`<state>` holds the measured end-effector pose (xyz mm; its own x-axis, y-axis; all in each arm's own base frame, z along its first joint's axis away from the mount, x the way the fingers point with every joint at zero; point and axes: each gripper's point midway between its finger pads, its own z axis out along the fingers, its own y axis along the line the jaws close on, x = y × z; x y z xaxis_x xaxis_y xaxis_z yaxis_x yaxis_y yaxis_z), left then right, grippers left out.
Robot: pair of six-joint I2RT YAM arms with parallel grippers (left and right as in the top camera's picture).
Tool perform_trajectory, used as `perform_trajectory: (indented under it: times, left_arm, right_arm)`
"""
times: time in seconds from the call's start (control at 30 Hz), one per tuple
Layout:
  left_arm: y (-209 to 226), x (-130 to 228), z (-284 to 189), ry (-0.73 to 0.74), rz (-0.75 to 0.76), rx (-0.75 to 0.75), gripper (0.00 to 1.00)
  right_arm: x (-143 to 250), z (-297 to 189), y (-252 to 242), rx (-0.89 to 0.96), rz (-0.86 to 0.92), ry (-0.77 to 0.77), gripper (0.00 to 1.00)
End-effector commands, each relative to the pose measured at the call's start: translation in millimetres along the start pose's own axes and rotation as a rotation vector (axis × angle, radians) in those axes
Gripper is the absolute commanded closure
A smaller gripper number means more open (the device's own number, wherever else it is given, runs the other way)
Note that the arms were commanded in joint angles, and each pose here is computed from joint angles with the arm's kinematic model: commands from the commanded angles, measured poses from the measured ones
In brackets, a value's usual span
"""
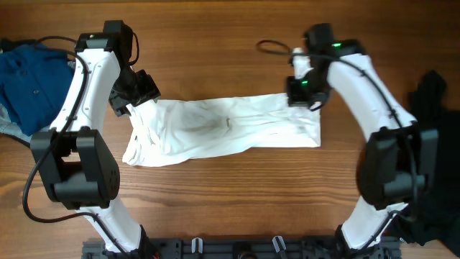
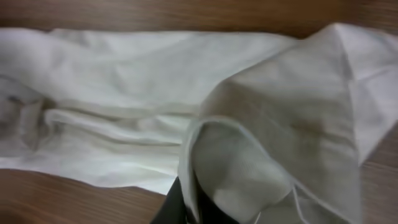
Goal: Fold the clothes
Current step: 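Grasp the strip's right end with the right gripper and fold it leftward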
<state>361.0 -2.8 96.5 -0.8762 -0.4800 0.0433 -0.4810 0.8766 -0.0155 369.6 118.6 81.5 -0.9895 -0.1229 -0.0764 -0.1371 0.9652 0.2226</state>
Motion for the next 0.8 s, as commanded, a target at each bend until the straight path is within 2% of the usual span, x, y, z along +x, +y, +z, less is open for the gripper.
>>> perform_trajectory:
  times: [0.0,0.17,0.2,0.27,0.37,0.43,0.5,0.53,0.57,0.6,0.67,0.77]
  left_arm:
    - [0.1,-0.1,-5.1,-0.016,0.013,0.006,0.28]
    - [0.0,0.1,-5.0,-0.015,0.014,0.006,0.27]
    - [0.0,0.1,-5.0,-0.015,0.014,0.006,0.27]
    - [0.1,0.0,-5.0,-0.015,0.014,0.006,0.27]
    - [-0.1,0.0,-5.0,-0.016,0.014,0.006,0.27]
    - [0.1,-0.1,-5.0,-0.016,0.013,0.006,0.27]
    - [0.1,-0.1,-5.0,-0.016,0.013,0.006,0.27]
    - [0.1,-0.1,-5.0,-0.016,0.014,0.006,0.27]
    - [0.0,0.0,-5.0,-0.015,0.014,0.006,0.27]
    - [0.0,0.0,-5.0,-0.015,0.014,0.006,0.27]
    - [0.2,0.0,-5.0,-0.015,0.013,0.006,0.27]
    - [0.1,-0.2,-5.1,-0.016,0.013,0.006,0.27]
  right_arm:
    - [3.9,7.7,49.1,-0.033,0.010,0.006,0.96]
    - [12.4,17.9,100.1,-0.055,-0.104,-0.004,0.95]
    - [13.9,18.8,105.5,-0.058,-0.118,-0.005,0.87]
    - [15.2,20.0,113.5,-0.065,-0.144,-0.009,0.79]
    - [28.8,17.6,142.8,-0.213,-0.324,0.027,0.67]
    - [23.6,20.3,125.0,-0.109,-0.294,0.013,0.73]
    - [11.9,19.0,79.8,0.143,-0.106,-0.038,0.71]
    - [17.2,13.5,53.2,0.288,0.004,-0.039,0.66]
    - [21.4,12.9,51.0,0.298,0.008,-0.023,0.63]
    - [29.3,14.1,54.6,0.272,-0.004,0.016,0.51]
    - [43.8,22.0,70.7,0.166,-0.075,0.089,0.49]
    - [55.8,39.6,68.0,0.146,-0.077,0.119,0.47]
